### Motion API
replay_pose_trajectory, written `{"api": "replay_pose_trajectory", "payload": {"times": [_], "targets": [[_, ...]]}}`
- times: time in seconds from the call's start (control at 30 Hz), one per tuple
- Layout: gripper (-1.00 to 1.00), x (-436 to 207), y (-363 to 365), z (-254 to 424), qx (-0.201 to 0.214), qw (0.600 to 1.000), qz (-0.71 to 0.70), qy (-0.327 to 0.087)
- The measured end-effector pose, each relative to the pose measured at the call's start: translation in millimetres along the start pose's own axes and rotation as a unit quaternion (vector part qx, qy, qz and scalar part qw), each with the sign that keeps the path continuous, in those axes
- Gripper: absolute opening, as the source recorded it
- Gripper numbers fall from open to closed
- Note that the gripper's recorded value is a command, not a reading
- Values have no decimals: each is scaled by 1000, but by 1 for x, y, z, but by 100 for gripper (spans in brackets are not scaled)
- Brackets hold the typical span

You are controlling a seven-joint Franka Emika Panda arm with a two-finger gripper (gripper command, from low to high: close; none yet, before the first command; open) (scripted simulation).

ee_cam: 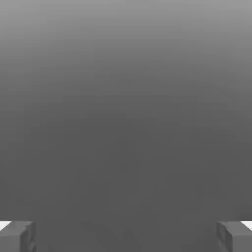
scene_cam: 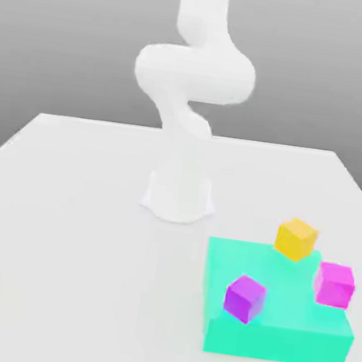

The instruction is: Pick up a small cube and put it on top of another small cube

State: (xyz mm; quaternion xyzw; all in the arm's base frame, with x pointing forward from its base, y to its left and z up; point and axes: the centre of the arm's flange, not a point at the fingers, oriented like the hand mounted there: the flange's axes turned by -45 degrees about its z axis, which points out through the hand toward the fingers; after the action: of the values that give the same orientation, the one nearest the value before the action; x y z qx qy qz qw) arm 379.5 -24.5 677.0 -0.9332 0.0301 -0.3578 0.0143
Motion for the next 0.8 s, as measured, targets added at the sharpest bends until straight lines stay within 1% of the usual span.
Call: {"api": "replay_pose_trajectory", "payload": {"times": [0.17,0.37,0.53,0.67,0.8], "targets": [[0,-9,55,94,-5,996,57,-67],[0,-48,124,194,-22,982,128,-140],[0,-103,183,263,-47,961,187,-197],[0,-162,239,304,-78,938,241,-239],[0,-225,274,339,-106,913,276,-282]]}}
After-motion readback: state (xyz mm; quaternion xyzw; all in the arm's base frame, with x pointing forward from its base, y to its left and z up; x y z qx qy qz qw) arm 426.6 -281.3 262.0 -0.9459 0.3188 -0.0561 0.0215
